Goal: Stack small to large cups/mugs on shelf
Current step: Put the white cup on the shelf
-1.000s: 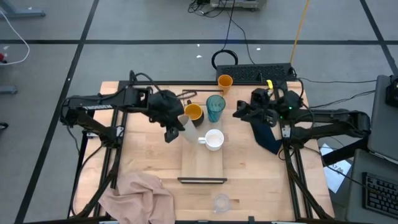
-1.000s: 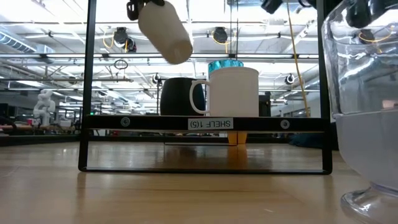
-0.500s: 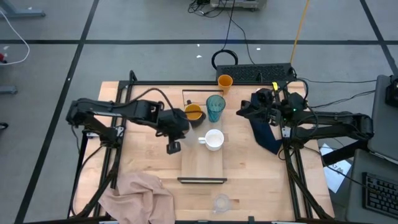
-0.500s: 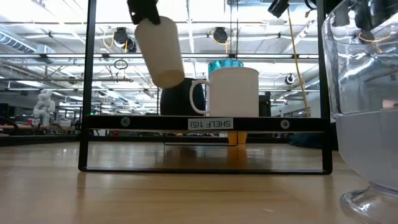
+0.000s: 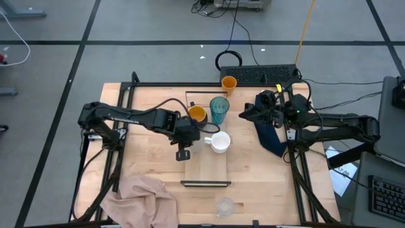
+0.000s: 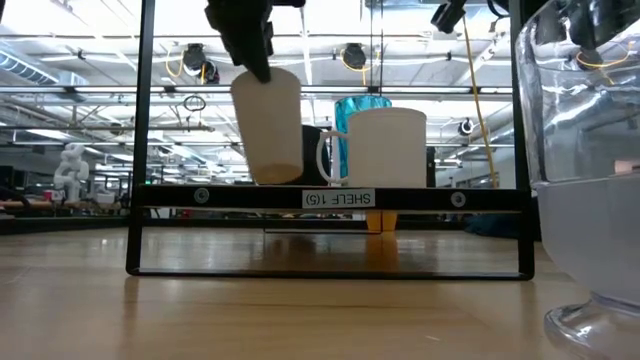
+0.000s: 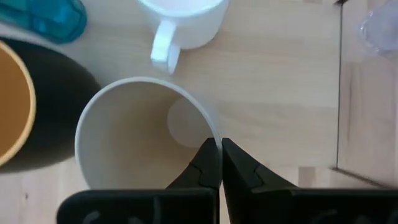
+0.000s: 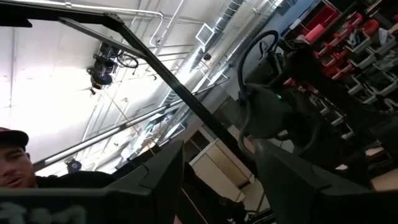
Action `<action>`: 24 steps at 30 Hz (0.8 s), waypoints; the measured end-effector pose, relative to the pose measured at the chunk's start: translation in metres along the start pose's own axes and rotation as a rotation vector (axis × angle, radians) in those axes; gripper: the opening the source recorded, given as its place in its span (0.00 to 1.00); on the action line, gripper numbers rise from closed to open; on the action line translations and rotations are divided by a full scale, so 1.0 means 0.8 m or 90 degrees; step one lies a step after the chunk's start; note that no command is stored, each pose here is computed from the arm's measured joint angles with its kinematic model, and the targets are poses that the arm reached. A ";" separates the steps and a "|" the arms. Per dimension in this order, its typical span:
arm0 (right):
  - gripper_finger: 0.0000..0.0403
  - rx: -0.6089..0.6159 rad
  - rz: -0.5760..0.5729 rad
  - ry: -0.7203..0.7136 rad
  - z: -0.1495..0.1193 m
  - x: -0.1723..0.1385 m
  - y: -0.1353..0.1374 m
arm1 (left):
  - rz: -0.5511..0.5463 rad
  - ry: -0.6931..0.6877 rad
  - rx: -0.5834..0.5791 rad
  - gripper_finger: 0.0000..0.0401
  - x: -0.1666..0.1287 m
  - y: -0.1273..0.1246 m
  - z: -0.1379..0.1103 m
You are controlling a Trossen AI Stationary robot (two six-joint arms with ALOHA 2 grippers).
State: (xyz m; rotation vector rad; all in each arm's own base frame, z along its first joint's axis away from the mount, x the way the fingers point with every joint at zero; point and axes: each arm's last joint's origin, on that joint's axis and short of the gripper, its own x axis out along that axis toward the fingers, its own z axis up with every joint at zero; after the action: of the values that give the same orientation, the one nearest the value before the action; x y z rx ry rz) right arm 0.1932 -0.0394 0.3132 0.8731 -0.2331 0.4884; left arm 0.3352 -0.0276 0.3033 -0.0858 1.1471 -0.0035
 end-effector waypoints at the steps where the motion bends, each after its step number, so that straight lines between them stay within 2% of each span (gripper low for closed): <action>1: 0.46 0.003 0.001 0.000 0.000 0.000 0.000 | 0.001 0.006 0.001 0.00 0.001 0.000 -0.001; 6: 0.46 0.003 0.004 -0.002 0.000 0.000 0.001 | 0.028 0.014 0.005 0.00 0.007 0.002 -0.001; 24: 0.46 0.003 0.004 -0.001 0.000 0.000 0.001 | 0.041 -0.001 0.026 0.00 0.009 -0.002 0.002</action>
State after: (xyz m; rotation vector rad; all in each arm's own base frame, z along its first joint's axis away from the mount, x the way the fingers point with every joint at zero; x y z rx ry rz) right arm 0.1928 -0.0391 0.3139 0.8773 -0.2368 0.4936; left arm 0.3396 -0.0296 0.2976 -0.0129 1.1479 0.0309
